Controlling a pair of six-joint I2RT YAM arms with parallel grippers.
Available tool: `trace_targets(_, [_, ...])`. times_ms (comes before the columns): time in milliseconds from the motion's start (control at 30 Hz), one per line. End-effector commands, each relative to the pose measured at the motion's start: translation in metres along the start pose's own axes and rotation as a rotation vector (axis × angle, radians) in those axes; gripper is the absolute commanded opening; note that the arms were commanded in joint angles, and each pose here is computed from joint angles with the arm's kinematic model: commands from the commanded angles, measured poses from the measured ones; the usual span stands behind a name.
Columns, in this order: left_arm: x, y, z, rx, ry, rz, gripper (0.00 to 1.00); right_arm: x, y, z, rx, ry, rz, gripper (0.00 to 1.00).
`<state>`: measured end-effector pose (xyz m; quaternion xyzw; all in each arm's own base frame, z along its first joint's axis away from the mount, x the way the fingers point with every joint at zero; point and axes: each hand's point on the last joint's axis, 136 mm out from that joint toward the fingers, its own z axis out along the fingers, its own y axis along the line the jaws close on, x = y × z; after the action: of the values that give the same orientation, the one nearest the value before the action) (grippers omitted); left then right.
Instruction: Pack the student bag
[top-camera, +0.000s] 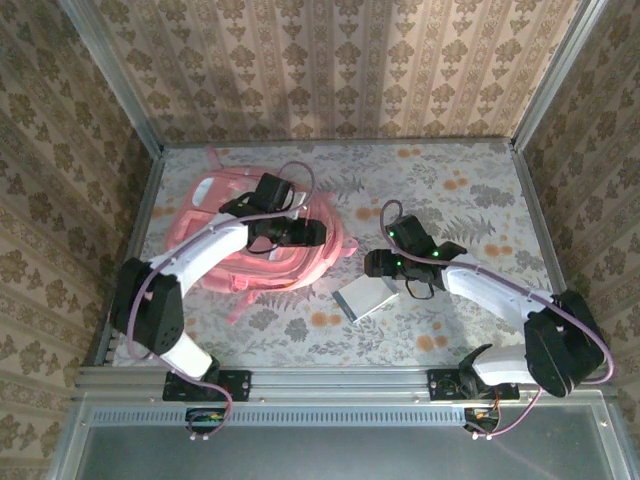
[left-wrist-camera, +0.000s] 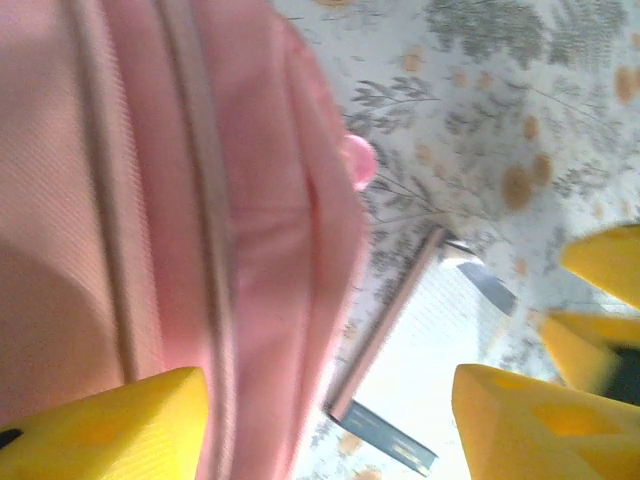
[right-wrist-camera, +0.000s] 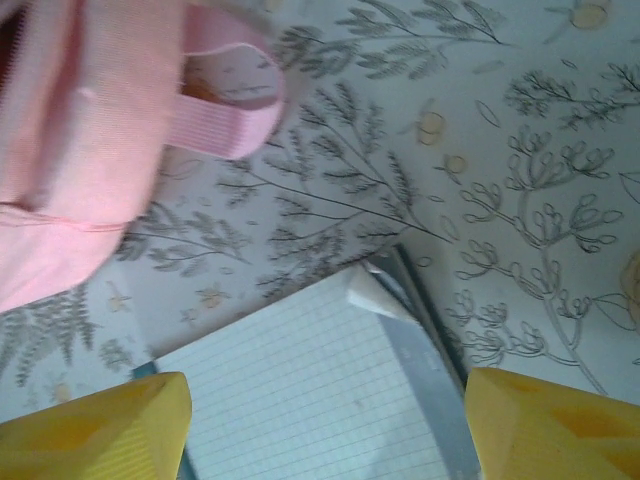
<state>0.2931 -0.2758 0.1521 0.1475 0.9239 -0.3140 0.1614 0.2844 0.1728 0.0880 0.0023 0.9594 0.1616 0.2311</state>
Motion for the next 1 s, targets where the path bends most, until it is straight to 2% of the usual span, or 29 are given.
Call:
trace_targets(0, [0.031, -0.025, -0.015, 0.072, 0.055, 0.062, 0.74, 0.016, -0.008, 0.010, 0.003, 0.077, 0.001, 0.74])
trace_targets(200, [0.092, -0.028, 0.013, 0.137, 0.215, 0.059, 0.77, 0.028, -0.014, 0.028, 0.016, 0.139, 0.018, 0.73])
trace_targets(400, [0.124, -0.018, 0.039, 0.147, 0.323, -0.009, 0.78, 0.039, -0.017, 0.036, 0.006, 0.166, 0.070, 0.69])
trace_targets(633, [0.135, -0.017, 0.060, 0.174, 0.395, -0.051, 0.79, 0.063, -0.010, 0.040, -0.076, 0.220, 0.156, 0.66])
trace_targets(967, [0.138, -0.015, 0.075, 0.174, 0.443, -0.066, 0.81, 0.082, 0.007, 0.018, -0.227, 0.226, 0.233, 0.64])
